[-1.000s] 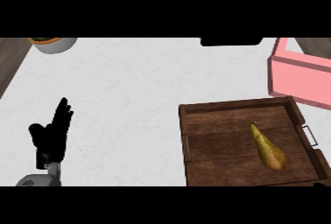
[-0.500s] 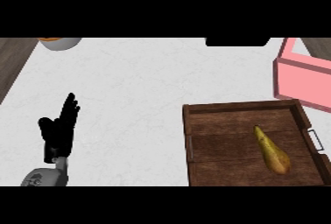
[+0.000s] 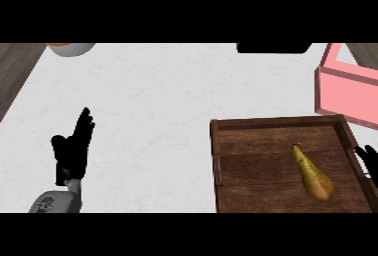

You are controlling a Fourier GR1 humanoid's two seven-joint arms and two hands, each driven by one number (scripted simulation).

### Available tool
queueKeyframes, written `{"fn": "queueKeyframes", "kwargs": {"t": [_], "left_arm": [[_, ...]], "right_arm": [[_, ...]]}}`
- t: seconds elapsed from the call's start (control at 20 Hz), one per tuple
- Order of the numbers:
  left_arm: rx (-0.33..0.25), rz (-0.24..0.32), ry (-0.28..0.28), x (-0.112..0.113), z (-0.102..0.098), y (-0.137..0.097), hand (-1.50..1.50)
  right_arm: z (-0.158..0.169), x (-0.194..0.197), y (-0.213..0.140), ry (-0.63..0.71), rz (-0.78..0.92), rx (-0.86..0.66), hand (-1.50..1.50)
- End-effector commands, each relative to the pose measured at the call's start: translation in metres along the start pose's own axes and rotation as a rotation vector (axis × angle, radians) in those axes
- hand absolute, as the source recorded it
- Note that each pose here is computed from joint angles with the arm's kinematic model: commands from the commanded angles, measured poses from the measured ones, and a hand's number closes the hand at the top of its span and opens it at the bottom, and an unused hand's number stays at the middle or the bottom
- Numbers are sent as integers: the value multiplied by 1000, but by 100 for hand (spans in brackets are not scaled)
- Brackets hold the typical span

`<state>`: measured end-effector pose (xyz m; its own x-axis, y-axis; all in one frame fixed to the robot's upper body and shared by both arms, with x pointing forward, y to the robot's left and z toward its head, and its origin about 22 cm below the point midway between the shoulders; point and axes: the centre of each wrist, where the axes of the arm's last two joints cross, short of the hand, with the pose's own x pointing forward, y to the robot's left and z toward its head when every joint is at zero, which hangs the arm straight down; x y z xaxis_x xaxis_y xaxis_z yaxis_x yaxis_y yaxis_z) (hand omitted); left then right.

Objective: Pick the pear from the tray and place it in the cardboard box

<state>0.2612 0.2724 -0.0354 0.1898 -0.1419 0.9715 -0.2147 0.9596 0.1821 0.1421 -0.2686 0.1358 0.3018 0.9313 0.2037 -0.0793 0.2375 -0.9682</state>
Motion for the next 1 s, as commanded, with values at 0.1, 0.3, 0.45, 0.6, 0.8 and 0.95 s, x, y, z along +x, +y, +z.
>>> {"fn": "queueKeyframes", "kwargs": {"t": [0.1, 0.3, 0.45, 0.6, 0.8, 0.95], "left_arm": [[8, 11, 6, 6, -2, -9, 0], [9, 7, 4, 17, -5, 9, 0], [-6, 10, -6, 13, -5, 18, 0], [-2, 13, 9, -5, 7, 14, 0], [11, -6, 10, 3, 3, 13, 0], [-1, -2, 20, 11, 6, 6, 0]], "right_arm": [[-7, 43, 13, 26, 20, 34, -150], [-14, 36, 14, 53, 1, 39, -150], [-17, 47, 25, 90, 45, 43, -150], [-39, 60, 38, 96, 43, 68, -150], [-33, 63, 43, 127, 47, 69, -150], [-21, 58, 40, 130, 57, 59, -150]]}}
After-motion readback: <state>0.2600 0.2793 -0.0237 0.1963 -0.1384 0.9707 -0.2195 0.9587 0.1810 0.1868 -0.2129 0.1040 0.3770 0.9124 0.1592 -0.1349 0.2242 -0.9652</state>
